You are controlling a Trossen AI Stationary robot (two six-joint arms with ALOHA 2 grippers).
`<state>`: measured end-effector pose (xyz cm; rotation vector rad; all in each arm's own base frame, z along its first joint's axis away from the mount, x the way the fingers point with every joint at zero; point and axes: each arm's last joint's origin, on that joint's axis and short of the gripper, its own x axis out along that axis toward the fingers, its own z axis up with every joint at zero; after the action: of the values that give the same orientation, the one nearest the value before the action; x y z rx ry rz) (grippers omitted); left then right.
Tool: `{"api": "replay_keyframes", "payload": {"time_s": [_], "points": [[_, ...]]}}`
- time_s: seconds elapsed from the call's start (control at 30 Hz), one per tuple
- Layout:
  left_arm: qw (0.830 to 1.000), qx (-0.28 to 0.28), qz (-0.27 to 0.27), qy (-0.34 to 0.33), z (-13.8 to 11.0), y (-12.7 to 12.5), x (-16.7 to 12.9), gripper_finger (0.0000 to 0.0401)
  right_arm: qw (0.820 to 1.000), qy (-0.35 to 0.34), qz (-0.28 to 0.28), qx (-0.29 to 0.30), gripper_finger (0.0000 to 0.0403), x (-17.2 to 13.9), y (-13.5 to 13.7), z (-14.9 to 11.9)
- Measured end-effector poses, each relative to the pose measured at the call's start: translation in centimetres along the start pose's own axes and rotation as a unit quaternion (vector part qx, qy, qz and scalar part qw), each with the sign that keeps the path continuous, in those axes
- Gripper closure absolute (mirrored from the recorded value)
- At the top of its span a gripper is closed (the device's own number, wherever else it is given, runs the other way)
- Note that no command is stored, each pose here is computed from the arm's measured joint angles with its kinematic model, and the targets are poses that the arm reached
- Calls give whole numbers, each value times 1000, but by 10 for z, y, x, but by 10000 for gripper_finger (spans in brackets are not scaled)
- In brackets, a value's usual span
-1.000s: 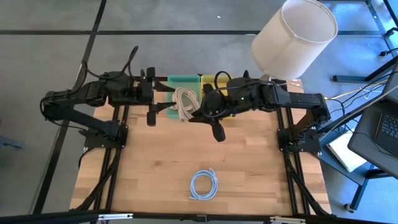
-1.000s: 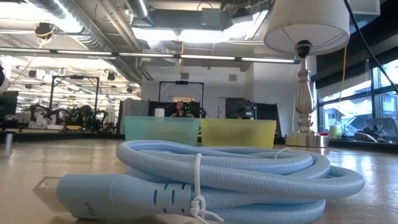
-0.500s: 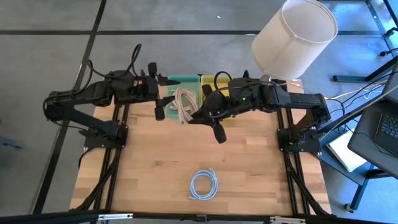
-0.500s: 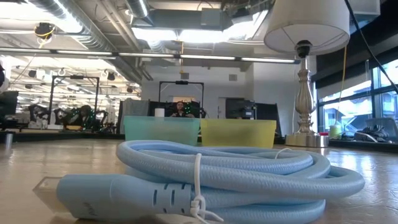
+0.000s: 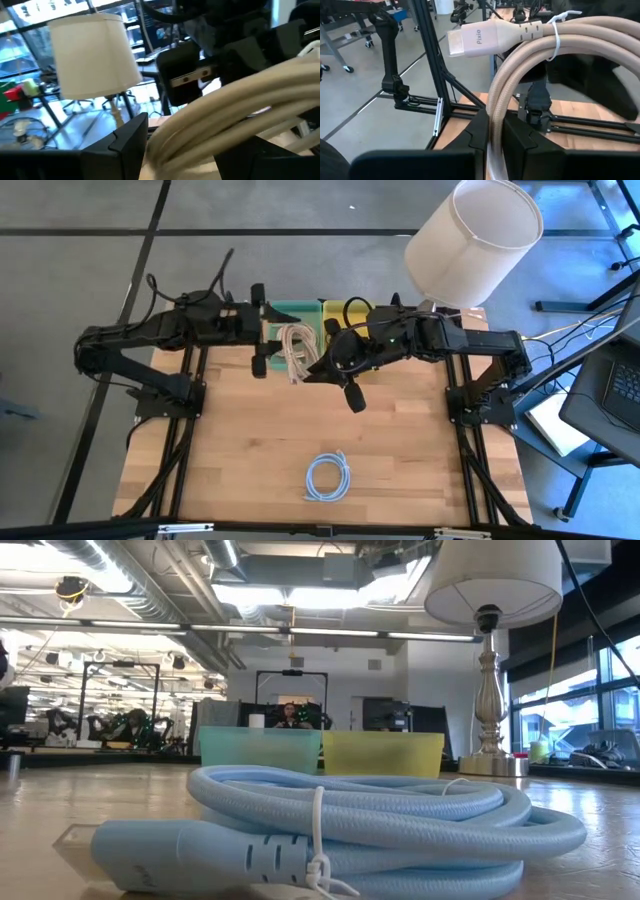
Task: Pick & Place USB Port
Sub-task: Put the brown HDMI cable into the green bin
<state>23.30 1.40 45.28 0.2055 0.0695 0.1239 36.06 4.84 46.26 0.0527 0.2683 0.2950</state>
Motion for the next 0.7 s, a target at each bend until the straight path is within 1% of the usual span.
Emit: {"api": "replay_keyframes", "payload": {"time_s": [0.1,0.17,0.23,0.33,0.37,0.53,0.63,0.7], "points": [[1000,2,-6,6,-3,-2,8,208,1000,0,0,0,371,0,0,0],[1000,6,-6,10,-5,-3,11,224,1000,0,0,1,371,0,0,0],[1000,13,-6,11,-5,-3,12,259,1000,1,0,2,371,0,0,0],[999,34,-10,9,-5,-3,11,343,1000,1,-1,2,371,0,0,0],[999,38,-13,10,-5,-3,10,355,1000,3,-1,2,371,0,0,-1],[999,41,-4,18,-4,-2,2,354,1000,6,-12,-3,373,0,-1,-1],[999,41,1,33,-6,-1,-2,354,998,18,-55,-26,384,0,-3,-4],[998,42,3,42,-7,-1,-5,354,995,32,-80,-51,368,-2,-4,-5]]}}
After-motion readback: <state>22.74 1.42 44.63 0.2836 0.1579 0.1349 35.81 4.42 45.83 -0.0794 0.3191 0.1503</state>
